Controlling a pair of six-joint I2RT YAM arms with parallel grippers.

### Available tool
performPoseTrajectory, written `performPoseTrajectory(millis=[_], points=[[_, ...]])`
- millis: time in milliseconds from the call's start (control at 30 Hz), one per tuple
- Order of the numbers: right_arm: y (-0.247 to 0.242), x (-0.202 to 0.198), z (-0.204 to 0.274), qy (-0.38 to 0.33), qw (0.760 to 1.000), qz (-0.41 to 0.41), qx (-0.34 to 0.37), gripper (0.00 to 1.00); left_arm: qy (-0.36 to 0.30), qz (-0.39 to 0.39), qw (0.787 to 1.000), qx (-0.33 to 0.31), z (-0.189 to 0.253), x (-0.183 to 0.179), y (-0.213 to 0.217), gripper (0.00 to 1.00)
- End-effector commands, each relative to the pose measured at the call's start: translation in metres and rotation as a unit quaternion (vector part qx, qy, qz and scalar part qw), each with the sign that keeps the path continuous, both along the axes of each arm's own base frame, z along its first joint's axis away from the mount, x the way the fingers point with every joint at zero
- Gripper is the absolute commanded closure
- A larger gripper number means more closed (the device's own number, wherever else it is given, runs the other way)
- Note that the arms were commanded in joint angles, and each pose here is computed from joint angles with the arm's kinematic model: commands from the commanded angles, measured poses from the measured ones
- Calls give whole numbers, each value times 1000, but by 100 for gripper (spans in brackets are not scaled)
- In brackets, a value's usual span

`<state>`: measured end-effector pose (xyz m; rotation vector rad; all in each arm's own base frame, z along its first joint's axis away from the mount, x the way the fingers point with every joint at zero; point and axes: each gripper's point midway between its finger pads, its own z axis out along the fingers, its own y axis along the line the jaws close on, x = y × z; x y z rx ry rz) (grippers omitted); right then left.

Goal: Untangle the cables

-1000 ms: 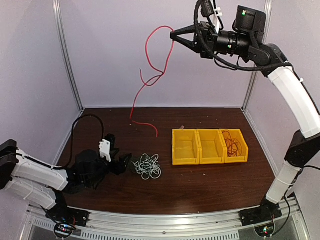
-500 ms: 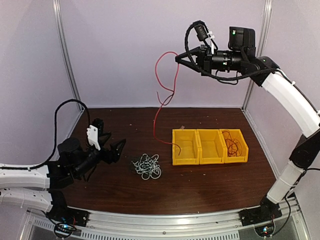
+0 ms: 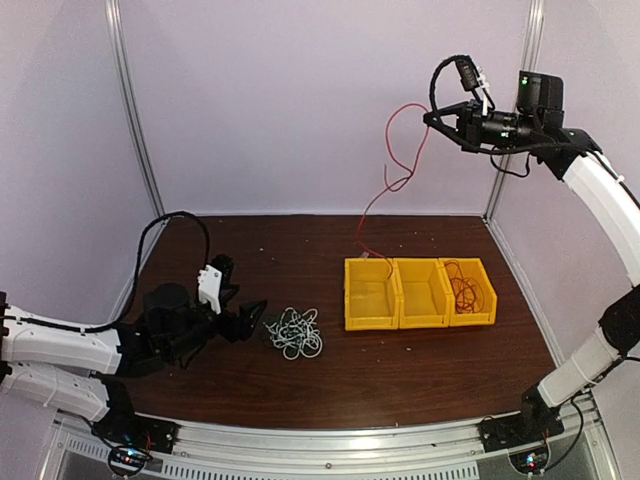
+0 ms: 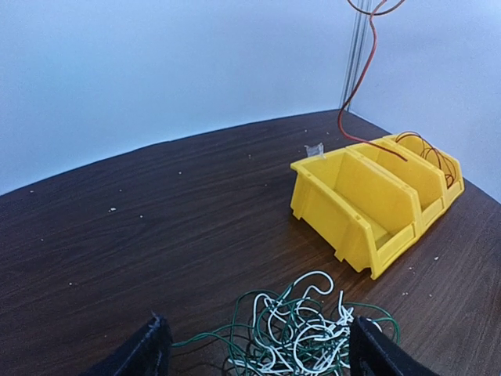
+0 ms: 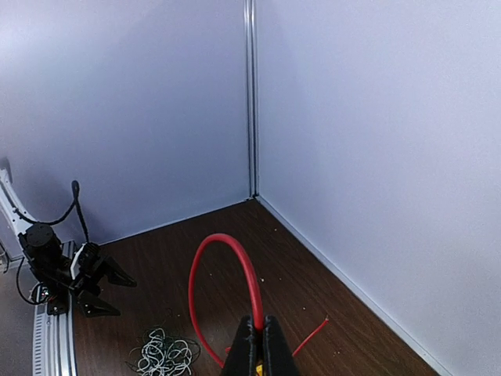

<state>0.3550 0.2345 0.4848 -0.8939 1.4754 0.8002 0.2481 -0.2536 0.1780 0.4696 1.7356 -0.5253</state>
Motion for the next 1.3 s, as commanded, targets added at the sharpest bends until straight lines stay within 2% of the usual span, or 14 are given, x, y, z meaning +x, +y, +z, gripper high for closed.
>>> performPoseTrajectory(millis=[0,233,500,700,833,1067,1267], points=[[-32,5,7,-12,999,-30,11,100,-11,-9,999,-28,11,1,-9,21],[-66,15,-19,9,998,-67,-1,100,-4,-8,1000,-22,3,4,-13,21],[-76,16,-62,42,996,-82,-21,100,4,-6,1000,-15,-4,6,-14,21],[-79,13,-76,54,994,-85,-33,100,8,-3,1000,-10,-8,7,-14,21],[-90,12,-55,37,994,-101,-26,100,10,-3,1000,-9,-10,7,-15,21],[-136,11,13,-24,985,-169,-8,100,8,-4,1000,-4,-10,11,-20,21],[-165,15,17,-30,975,-220,-15,100,8,-7,1000,-4,-12,12,-23,21]])
